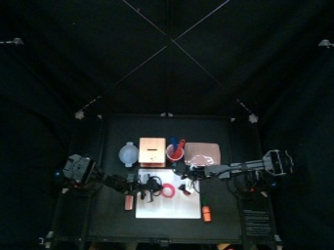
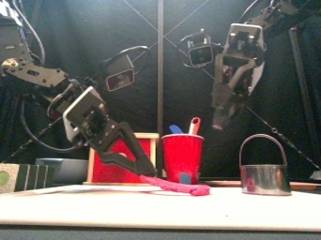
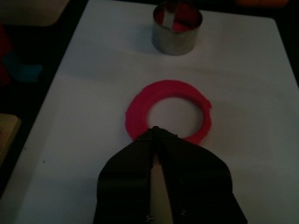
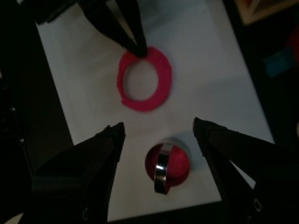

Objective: Get the cutter from the drawer then cut the dough then place the extra dough in the bowl
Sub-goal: Place the extra dough in the bowl

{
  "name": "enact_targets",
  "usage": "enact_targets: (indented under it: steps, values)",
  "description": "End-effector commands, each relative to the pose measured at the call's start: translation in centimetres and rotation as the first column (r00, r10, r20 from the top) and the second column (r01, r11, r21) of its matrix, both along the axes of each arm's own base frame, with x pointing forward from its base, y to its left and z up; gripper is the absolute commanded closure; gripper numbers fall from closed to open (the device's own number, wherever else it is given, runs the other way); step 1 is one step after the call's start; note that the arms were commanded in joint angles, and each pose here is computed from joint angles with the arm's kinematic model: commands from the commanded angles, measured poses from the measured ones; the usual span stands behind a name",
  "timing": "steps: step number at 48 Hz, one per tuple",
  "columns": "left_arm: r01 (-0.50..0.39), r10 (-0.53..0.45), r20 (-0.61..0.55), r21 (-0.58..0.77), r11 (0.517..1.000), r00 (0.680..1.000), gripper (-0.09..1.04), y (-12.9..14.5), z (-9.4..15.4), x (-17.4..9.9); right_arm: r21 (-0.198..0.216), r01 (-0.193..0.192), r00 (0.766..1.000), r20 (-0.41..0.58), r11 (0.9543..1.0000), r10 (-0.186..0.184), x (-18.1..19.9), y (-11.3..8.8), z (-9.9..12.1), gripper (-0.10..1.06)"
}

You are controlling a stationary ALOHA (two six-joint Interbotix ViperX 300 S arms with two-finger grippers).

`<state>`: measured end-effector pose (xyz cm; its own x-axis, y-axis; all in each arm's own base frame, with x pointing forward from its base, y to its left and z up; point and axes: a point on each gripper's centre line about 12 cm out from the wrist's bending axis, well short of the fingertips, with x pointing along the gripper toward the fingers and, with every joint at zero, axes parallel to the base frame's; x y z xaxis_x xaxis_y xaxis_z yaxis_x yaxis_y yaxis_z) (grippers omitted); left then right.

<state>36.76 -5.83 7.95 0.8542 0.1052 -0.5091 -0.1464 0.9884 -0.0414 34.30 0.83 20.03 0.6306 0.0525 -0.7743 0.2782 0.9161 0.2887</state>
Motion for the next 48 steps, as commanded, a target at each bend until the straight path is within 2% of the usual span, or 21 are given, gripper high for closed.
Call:
enact_targets:
  steps: [1, 7, 15, 29, 32, 39, 48]
  values:
    - [0.002, 0.0, 0.083, -0.014, 1.0, 0.997, 0.43, 0.0, 2.9, 0.6, -0.024, 0.023, 0.984, 0.178, 0.9994, -0.018, 0.2, -0.8, 1.8, 0.02]
    - [0.012, -0.01, 0.113, -0.015, 1.0, 0.994, 0.43, 0.0, 4.2, 0.3, -0.028, 0.046, 0.96, 0.277, 0.9986, -0.036, -0.1, -1.1, 1.2, 0.02]
    - [0.01, -0.008, 0.108, -0.016, 1.0, 0.994, 0.43, 0.2, 4.4, -0.7, -0.021, 0.068, 0.933, 0.355, 0.9974, -0.056, -0.5, -1.3, 0.6, 0.02]
    - [-0.004, 0.005, 0.106, -0.005, 1.0, 0.994, 0.41, 1.1, 4.4, -0.9, -0.027, 0.069, 0.924, 0.378, 0.9973, -0.053, -0.5, -1.3, 0.7, 0.02]
    - [0.025, -0.028, 0.099, 0.033, 0.999, 0.995, 0.4, 1.2, 4.4, -0.5, -0.029, 0.067, 0.925, 0.378, 0.9973, -0.051, -0.5, -1.3, 0.6, 0.02]
    - [0.171, -0.181, 0.035, 0.192, 0.966, 0.983, 0.31, 0.8, 4.3, 0.6, -0.03, 0.067, 0.926, 0.375, 0.9973, -0.051, -0.6, -1.3, 0.5, 0.02]
    - [0.221, -0.218, -0.043, 0.255, 0.941, 0.975, 0.14, 1.5, 4.3, 2.2, -0.025, 0.069, 0.931, 0.362, 0.9973, -0.056, -0.9, -1.3, 0.2, 0.02]
